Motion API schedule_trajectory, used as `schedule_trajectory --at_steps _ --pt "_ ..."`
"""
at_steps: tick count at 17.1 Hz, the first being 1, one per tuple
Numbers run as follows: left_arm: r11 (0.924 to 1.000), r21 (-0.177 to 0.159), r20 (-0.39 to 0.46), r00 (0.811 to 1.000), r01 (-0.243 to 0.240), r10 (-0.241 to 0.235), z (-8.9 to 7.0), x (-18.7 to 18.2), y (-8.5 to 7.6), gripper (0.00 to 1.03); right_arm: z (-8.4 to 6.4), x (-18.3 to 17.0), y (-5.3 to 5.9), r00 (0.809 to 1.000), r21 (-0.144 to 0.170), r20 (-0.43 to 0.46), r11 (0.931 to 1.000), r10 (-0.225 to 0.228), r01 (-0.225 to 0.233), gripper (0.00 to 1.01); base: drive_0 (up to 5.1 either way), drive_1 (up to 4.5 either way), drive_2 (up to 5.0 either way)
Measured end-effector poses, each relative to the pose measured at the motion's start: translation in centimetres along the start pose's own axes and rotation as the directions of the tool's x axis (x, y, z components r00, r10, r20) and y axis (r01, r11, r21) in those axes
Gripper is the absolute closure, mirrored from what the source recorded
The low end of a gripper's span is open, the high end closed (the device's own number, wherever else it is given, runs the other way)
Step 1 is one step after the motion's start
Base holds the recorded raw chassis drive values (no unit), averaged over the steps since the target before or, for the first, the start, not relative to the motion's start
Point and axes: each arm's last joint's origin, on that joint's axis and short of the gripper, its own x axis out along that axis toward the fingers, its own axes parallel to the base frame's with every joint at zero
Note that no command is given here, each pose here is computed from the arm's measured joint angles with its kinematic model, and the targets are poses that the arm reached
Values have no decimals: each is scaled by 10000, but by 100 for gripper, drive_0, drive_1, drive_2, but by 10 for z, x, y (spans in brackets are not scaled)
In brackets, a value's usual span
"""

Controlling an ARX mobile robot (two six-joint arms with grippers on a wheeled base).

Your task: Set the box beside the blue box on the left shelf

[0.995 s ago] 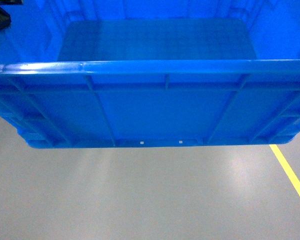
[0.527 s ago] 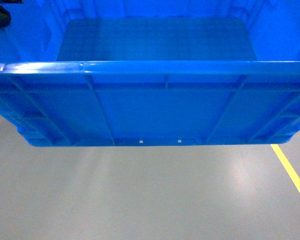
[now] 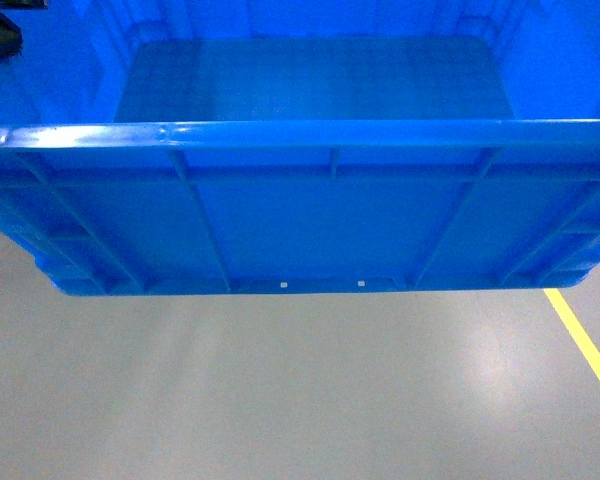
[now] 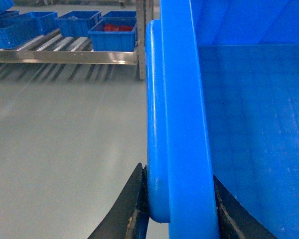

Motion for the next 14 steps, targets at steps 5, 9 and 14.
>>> schedule_trajectory --at_steps 5,9,14 --pt "10000 9 -7 10000 -8 8 0 0 0 81 0 0 0 10000 -2 -19 10000 -2 2 86 -4 428 -436" --pt "10000 6 -15 10000 0 0 0 0 0 81 0 0 0 10000 -2 -15 10000 -2 2 86 0 432 -431" --pt "10000 4 -26 10000 -5 5 0 0 0 81 0 0 0 10000 -1 -8 10000 -1 1 86 14 445 -418"
